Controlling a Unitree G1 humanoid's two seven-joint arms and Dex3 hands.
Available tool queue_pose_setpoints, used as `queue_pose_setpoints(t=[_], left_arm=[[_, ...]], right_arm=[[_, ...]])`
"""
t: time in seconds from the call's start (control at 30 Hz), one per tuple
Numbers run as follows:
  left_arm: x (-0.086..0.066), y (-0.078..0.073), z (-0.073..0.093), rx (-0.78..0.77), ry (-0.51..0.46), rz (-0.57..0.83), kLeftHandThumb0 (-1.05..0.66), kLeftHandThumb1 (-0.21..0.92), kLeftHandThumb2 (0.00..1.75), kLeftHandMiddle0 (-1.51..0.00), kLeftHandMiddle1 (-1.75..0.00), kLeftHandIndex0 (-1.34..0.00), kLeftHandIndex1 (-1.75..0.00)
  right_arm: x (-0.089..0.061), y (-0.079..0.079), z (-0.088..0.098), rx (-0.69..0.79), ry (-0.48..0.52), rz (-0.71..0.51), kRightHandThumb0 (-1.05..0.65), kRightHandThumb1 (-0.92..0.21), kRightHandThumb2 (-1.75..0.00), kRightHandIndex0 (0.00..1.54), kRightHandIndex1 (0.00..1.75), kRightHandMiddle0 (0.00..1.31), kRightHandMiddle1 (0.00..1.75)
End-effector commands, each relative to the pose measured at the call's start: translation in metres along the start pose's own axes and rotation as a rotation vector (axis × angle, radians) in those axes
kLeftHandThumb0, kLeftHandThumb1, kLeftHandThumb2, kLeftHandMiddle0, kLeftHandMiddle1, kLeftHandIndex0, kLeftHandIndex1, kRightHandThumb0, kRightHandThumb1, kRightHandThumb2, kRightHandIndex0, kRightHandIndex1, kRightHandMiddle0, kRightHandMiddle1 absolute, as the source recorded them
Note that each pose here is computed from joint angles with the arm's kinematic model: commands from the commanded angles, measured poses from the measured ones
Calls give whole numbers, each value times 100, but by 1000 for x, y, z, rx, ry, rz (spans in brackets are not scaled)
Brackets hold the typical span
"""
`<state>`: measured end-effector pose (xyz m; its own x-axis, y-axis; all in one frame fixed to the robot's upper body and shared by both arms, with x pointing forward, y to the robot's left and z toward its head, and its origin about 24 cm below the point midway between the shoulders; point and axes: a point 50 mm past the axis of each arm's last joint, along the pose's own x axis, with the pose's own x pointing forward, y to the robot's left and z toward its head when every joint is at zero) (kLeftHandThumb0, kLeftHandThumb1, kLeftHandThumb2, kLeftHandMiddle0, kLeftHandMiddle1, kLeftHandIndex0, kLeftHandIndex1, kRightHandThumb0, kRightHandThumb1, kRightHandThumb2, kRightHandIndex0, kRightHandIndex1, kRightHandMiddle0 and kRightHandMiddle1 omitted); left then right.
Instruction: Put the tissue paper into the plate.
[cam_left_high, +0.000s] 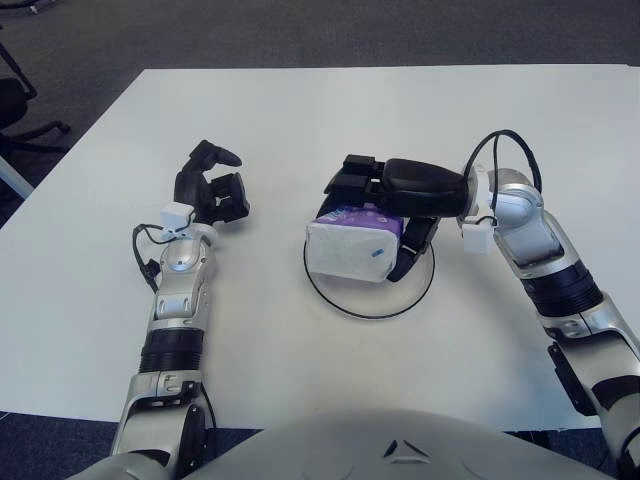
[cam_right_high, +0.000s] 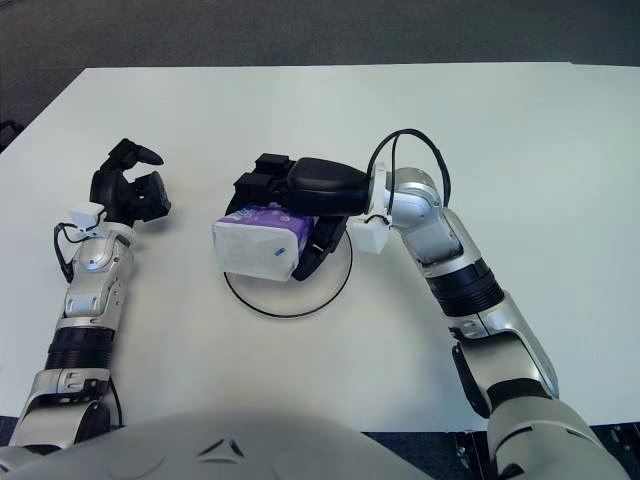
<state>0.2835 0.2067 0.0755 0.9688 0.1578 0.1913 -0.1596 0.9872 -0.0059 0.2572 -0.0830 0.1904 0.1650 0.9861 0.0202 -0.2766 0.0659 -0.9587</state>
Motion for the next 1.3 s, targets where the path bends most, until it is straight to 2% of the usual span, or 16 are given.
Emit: queue_pose_setpoints(t=[0.0,0.17,0.47,0.9,1.27], left_arm=[[-46,-12,-63,-63,282,24,-48,31,132,-121,-175,-62,-175],[-45,-12,-63,-68,279,30,-48,32,131,-121,-175,-61,-175],[-45,-13,-61,-50,265,23,-48,32,131,-121,-175,-61,-175],[-46,-13,-60,-55,252,12,-49,31,132,-124,-175,-62,-175],[-45,-14,-58,-72,238,15,-49,30,134,-125,-175,-63,-175]], right_arm=[[-1,-5,0,-20,-2,7,-95,-92,-29,1,10,0,44],[-2,-5,-1,17,-6,10,-99,-92,-27,0,1,0,37],[-4,-7,-2,4,-6,27,-104,-92,-31,0,0,0,23],[-10,-10,-2,-57,32,37,-105,-92,-20,0,0,0,17],[-19,-16,-4,-87,94,42,-105,-92,-25,0,0,0,15]])
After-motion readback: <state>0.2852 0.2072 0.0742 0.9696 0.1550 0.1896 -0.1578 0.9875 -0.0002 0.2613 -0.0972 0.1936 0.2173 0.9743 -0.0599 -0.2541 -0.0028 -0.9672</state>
